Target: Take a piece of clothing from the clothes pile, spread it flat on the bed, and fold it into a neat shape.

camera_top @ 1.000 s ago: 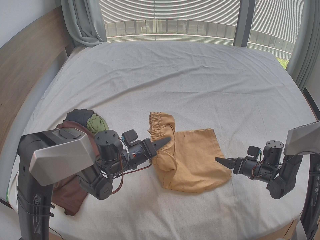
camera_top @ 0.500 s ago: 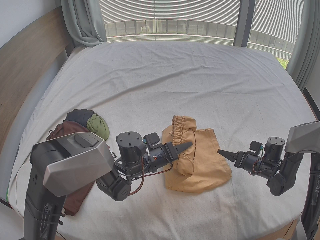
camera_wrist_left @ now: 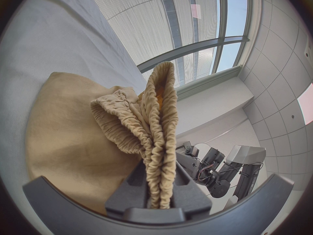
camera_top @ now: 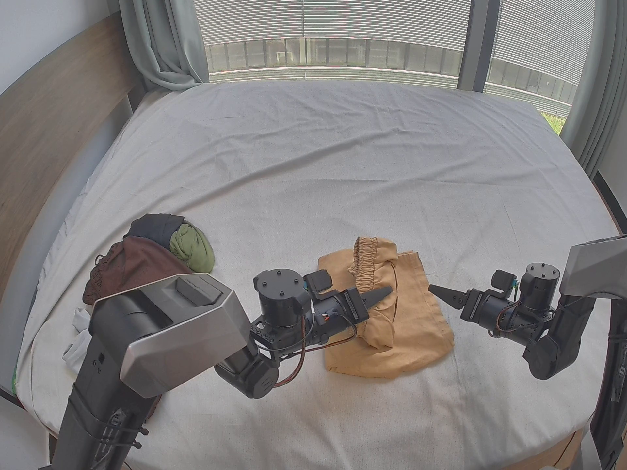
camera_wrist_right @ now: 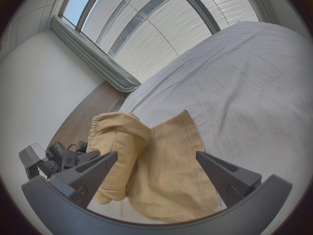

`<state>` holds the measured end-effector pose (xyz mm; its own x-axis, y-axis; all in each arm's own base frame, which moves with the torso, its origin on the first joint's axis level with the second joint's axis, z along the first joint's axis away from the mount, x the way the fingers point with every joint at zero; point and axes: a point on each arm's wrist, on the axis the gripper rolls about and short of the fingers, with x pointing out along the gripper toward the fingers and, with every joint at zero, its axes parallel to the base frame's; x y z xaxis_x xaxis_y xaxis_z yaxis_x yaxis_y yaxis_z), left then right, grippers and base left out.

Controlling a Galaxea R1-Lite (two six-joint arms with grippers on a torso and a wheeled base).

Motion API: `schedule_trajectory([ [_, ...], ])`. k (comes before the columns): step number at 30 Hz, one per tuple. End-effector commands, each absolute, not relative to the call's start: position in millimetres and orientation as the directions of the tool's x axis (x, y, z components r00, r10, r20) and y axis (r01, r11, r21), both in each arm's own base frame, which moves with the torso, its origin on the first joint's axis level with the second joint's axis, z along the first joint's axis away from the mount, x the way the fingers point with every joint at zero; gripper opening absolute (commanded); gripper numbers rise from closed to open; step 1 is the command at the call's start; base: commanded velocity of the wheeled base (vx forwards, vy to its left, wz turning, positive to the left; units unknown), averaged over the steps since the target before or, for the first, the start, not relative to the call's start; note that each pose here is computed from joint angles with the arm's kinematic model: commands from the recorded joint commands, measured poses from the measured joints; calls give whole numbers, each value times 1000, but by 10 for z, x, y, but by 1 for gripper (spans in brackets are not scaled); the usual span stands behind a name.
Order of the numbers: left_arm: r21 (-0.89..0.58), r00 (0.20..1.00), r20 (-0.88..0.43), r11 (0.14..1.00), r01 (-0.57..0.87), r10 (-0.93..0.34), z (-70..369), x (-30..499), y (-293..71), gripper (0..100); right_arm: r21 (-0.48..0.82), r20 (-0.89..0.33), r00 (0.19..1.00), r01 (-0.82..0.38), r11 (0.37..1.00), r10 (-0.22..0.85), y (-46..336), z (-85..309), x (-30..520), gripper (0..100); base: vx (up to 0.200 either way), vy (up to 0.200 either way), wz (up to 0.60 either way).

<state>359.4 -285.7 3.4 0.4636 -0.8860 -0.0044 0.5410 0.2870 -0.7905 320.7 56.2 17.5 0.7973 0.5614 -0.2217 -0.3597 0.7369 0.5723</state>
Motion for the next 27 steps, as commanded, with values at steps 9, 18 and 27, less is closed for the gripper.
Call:
schedule_trajectory([
  [9,-785,481,-6,302,541,-877,-42,3661,-2840,100,572,-206,798,-371,732,566,574,239,3193,100,0,0,0],
  [18,-784,552,-9,348,514,-834,-80,3723,-2673,100,572,-210,796,-370,732,567,578,230,3186,100,0,0,0],
  [27,-710,591,-39,439,551,-806,159,3664,-2124,100,572,-219,785,-378,728,580,632,222,3146,100,0,0,0],
])
